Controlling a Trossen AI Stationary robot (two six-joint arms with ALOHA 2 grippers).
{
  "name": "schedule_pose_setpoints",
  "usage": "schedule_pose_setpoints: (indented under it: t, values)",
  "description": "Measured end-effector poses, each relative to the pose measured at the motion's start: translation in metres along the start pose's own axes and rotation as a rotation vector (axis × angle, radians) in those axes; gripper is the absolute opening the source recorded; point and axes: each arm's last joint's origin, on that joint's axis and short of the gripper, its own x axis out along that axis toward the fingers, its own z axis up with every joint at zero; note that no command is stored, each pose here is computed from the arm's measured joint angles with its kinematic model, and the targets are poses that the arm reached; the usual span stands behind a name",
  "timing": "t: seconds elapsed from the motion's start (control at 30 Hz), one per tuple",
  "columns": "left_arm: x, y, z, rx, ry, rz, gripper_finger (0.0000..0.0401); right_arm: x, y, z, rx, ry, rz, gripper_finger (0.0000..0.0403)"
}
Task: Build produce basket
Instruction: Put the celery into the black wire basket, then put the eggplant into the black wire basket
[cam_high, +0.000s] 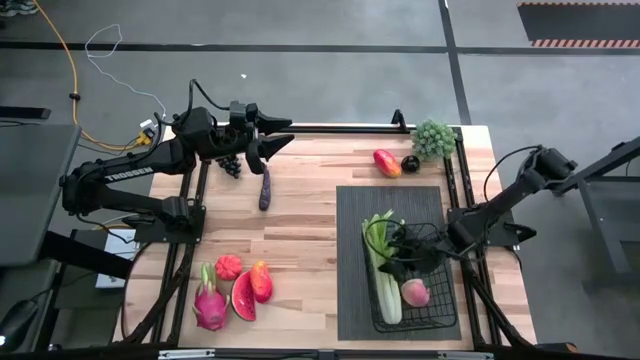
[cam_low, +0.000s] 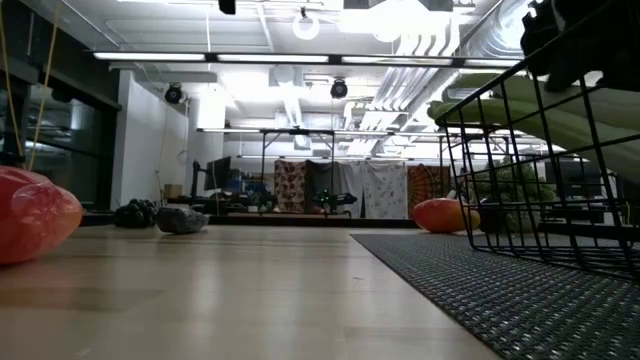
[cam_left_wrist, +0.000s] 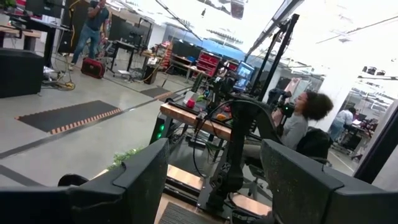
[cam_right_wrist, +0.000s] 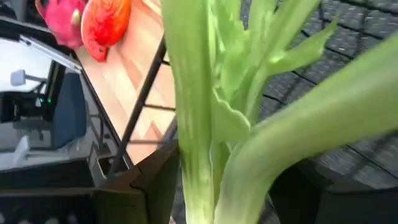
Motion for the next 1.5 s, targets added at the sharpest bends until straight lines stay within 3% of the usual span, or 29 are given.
schedule_pose_setpoints:
  t: [0.17, 0.33, 0.6, 1.17, 1.5]
  values:
    - [0.0, 0.0, 0.0, 0.0, 0.001, 0.0, 0.0243, -0.032, -0.002, 0.008, -0.114, 0.018, 0.047, 0.0209]
    - [0.0, 0.0, 0.0, 0.0, 0.001, 0.0, 0.0243, -0.069, -0.001, 0.02, -0.215, -0.039, 0.193, 0.0209]
    - [0.0, 0.0, 0.0, 0.0, -0.002, 0.01, 0.0243, -0.102, -0.007, 0.042, -0.22, -0.222, 0.283, 0.0209]
    - [0.0, 0.001, -0.005, -0.044, 0.051, 0.005, 0.0243, -0.119, -0.004, 0.115, -0.506, -0.746, 0.259, 0.0209]
    - [-0.002, -0.001, -0.022, -0.076, 0.211, -0.029, 0.0243, -0.101, -0.005, 0.161, -0.634, -0.797, 0.344, 0.0209]
